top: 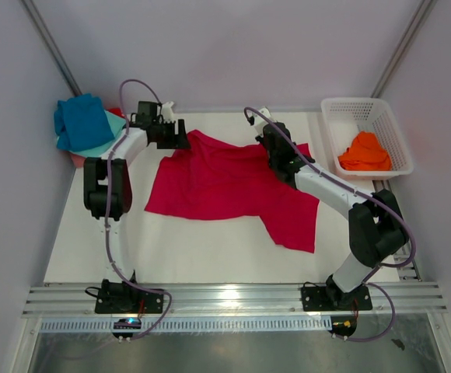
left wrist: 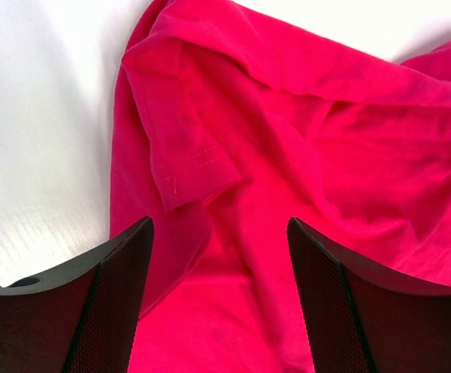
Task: Fold and stack the t-shirts
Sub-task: Flatten the tshirt out
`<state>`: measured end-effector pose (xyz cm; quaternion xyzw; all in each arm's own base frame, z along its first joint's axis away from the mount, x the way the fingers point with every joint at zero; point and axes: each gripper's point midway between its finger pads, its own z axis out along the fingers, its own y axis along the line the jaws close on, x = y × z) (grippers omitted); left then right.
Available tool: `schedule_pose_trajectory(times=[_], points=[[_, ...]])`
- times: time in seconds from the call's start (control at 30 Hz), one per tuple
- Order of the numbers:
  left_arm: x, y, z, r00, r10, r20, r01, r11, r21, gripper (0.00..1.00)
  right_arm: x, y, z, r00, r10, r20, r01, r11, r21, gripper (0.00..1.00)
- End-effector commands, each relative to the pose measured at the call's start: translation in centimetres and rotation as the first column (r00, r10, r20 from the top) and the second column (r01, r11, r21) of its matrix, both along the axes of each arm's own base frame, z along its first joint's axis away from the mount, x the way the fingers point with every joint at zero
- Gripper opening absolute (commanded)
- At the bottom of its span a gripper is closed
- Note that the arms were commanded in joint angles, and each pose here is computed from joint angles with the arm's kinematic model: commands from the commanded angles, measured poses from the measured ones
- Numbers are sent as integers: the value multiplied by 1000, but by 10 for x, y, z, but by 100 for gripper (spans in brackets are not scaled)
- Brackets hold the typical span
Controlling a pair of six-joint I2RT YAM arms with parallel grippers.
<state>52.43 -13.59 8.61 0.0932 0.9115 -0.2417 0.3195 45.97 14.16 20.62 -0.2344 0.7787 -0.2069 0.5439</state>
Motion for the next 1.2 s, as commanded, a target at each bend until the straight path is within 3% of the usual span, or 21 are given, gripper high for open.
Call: schedule_pose_trajectory(times=[0.0, 0.47, 1.17], points=[[8, -3, -4, 999, -27, 39, 28, 1000, -8, 71, 4, 2, 10, 1000, -6, 30, 5, 999, 34, 3], [20, 0, -15, 997, -34, 66, 32, 999, 27, 70, 5, 4, 5, 1000, -2, 23, 1, 1000, 31, 3], [41, 3, 12, 990, -31, 139, 24, 998, 53, 67, 6, 4, 2, 1000, -2, 17, 1, 1000, 28, 3]])
